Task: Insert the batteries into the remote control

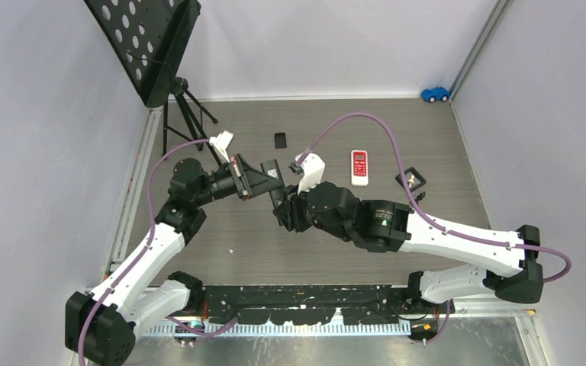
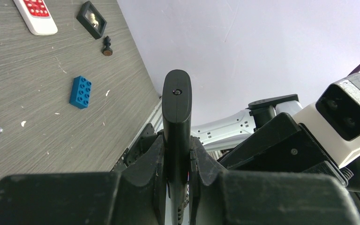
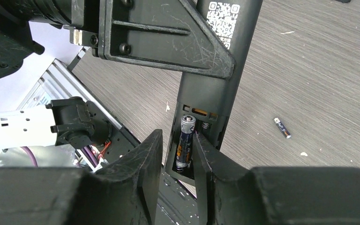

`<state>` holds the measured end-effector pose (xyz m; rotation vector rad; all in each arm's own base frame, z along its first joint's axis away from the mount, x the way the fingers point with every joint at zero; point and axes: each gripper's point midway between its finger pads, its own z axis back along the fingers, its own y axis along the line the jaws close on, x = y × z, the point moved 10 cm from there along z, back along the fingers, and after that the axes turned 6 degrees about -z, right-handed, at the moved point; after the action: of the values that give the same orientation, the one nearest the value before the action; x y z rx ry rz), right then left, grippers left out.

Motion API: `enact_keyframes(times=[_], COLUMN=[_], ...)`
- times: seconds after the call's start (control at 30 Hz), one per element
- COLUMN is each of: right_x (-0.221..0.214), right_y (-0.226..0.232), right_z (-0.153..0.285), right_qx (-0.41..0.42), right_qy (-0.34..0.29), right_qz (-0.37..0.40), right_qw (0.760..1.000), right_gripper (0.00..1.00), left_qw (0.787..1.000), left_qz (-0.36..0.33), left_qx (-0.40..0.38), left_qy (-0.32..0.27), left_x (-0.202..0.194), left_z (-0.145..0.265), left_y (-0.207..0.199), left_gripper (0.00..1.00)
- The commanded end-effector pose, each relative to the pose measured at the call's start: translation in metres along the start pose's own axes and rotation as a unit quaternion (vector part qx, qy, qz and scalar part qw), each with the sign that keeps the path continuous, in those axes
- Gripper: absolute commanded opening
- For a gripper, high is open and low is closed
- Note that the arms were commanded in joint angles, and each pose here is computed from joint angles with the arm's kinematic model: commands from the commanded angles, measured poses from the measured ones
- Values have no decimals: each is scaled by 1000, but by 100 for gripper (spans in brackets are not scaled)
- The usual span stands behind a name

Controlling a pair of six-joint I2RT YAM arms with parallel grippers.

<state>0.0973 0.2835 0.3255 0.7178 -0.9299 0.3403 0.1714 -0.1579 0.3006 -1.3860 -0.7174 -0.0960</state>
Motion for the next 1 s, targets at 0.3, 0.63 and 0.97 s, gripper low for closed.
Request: enact_keyframes(times=[0.3,0.63,0.97], right_x=[34,51,34], right_y=[10,-8,-24], right_z=[26,64,70], right_qx=[10,-7,26], right_qy=[-58,-160,-203], right_qz=[-59,-209,-475], right_qw=[996,965,856], right_gripper=[59,72,80], left_qw=[996,990,980], left_qz=[-47,-45,-33], left_qx=[-56,-77,-98], left_qy=[-43,-109,-170], left_x=[12,19,36], left_z=[6,4,1], left_y=[-30,-32,-45], left_gripper=[0,0,0])
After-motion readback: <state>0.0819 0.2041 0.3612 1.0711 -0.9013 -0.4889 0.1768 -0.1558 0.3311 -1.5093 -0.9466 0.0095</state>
